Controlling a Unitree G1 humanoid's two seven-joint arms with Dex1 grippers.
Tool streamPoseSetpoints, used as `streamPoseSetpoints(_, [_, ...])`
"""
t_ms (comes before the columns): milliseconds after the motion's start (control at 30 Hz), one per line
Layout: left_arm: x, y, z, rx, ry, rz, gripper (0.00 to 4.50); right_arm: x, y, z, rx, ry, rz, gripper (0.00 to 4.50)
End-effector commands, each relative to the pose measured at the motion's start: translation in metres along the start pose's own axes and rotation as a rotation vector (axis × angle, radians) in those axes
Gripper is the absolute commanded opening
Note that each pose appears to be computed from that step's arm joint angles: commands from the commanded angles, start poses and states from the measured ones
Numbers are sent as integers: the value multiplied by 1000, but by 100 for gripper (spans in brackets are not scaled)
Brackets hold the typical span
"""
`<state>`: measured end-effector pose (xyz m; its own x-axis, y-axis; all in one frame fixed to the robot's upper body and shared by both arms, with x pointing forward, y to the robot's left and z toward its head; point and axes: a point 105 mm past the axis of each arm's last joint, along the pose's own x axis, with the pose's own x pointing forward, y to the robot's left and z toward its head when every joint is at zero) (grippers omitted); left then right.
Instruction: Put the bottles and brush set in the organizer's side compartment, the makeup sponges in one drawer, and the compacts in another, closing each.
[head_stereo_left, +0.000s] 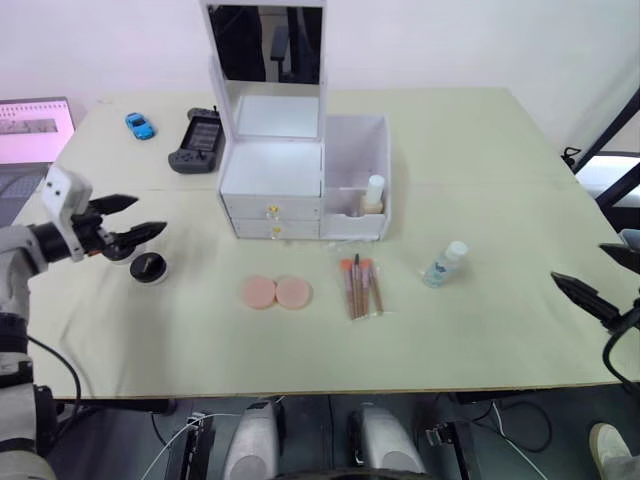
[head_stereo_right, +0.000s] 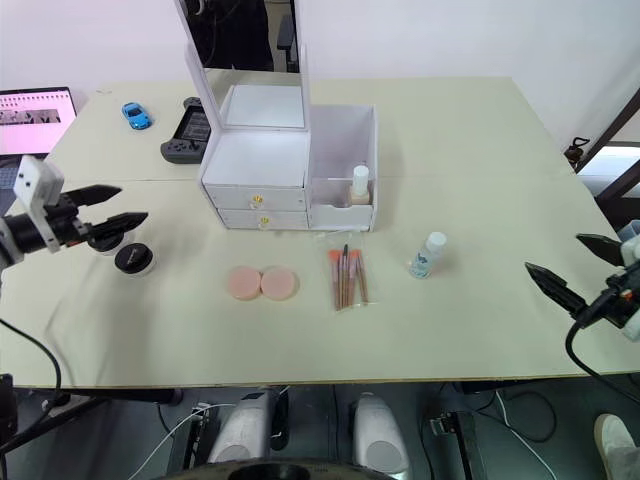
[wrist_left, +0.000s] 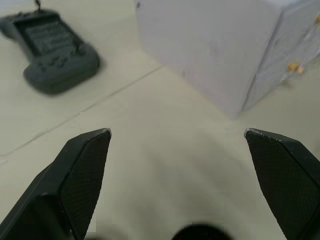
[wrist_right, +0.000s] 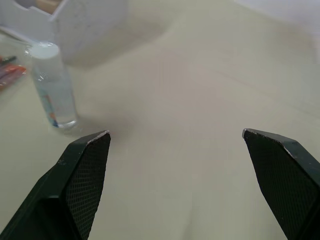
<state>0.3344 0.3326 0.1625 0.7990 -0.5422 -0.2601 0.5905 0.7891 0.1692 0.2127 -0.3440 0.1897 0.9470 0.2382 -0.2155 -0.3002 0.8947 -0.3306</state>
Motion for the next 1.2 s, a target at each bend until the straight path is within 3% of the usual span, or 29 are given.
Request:
streamPoseSetpoints(33, [-14, 11, 14, 65, -35, 46, 450, -7, -11, 1, -23, -19, -57, 446])
streamPoseSetpoints(300, [-14, 9, 21, 99, -52, 47, 450, 2, -13, 4, -16, -20, -51, 446])
streamPoseSetpoints(467, [3, -10, 49, 142, -104, -54, 450, 8, -6, 16, -8, -39, -12, 446])
streamPoseSetpoints(600, [27, -48, 83, 221, -170, -214, 450, 11, 14, 33, 26, -20, 120, 446])
streamPoseSetpoints(833, [58, -127, 122, 198, -234, -540, 450, 14, 61, 63, -56, -47, 286, 446])
streamPoseSetpoints(1000, [69, -180, 137, 218, -227, -758, 450, 20, 90, 70, -39, -43, 325, 446])
streamPoseSetpoints(1200, [74, -208, 153, 276, -248, -886, 450, 37, 94, 65, 23, -44, 228, 446])
